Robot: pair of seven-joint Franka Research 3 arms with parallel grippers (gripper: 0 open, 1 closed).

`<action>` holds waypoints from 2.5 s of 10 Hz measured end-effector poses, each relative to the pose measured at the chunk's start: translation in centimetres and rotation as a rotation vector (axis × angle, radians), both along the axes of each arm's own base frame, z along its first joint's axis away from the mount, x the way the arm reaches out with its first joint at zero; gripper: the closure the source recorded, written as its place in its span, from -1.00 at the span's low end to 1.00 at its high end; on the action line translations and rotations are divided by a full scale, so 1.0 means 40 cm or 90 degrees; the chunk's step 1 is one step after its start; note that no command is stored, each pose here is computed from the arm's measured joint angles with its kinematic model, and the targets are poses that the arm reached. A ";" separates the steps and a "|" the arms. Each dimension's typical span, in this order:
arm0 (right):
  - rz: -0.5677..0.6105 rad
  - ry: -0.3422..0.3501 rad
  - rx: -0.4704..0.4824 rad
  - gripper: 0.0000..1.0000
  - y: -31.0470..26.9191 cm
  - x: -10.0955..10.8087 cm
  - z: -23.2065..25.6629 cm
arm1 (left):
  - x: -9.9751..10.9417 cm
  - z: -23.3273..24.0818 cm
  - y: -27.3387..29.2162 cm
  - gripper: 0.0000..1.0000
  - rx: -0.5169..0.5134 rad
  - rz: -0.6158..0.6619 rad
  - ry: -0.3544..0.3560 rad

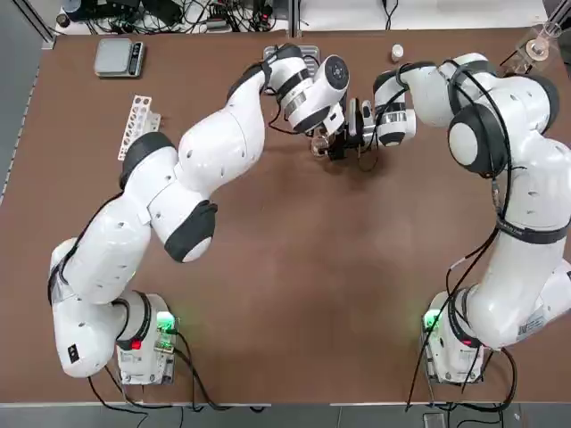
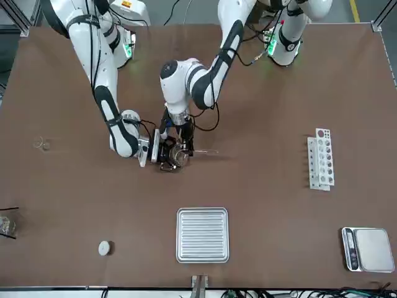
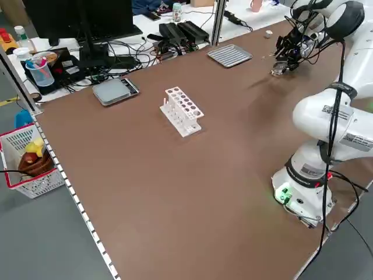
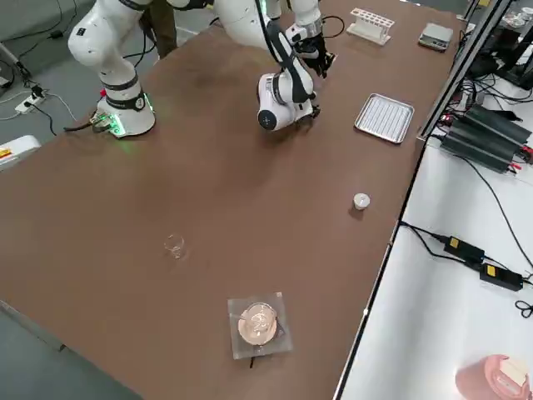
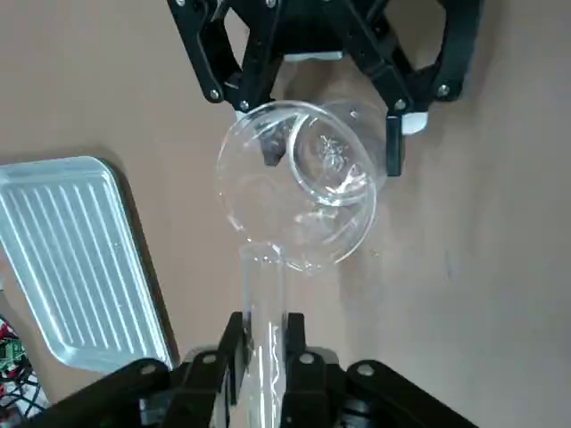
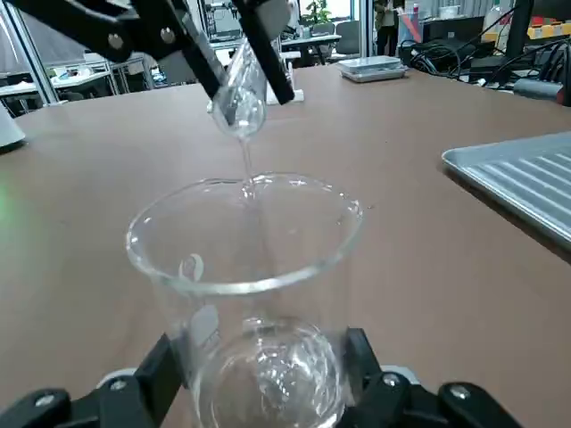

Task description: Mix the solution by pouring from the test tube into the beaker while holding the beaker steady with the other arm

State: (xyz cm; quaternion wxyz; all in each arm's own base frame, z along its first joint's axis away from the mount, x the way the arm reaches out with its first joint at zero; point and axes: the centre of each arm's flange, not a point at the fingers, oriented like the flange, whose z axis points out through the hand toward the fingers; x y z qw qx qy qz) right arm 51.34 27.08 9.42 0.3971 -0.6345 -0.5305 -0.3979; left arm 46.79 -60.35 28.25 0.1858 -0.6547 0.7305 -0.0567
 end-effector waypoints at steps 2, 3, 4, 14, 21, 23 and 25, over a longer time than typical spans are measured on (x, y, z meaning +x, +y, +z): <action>0.000 0.000 0.000 -0.56 0.000 0.000 0.000 | 0.002 0.011 -0.002 0.57 0.015 -0.013 -0.014; 0.000 0.000 0.000 -0.56 0.000 0.000 0.000 | 0.003 0.013 -0.003 0.57 0.018 -0.016 -0.017; 0.000 0.000 0.000 -0.56 0.000 0.000 0.000 | 0.003 0.016 -0.004 0.57 0.019 -0.017 -0.018; 0.000 0.000 0.000 -0.56 0.000 0.000 0.000 | -0.018 -0.010 -0.022 0.57 0.033 -0.026 -0.016; 0.000 0.000 0.000 -0.56 0.000 0.000 0.000 | -0.012 -0.028 -0.031 0.57 0.039 -0.022 -0.020; 0.000 0.000 0.000 -0.56 0.000 0.000 0.000 | 0.015 0.004 -0.016 0.57 0.013 0.016 -0.004; 0.000 0.000 0.000 -0.56 0.000 0.000 0.000 | 0.094 0.072 0.049 0.57 -0.033 0.068 0.029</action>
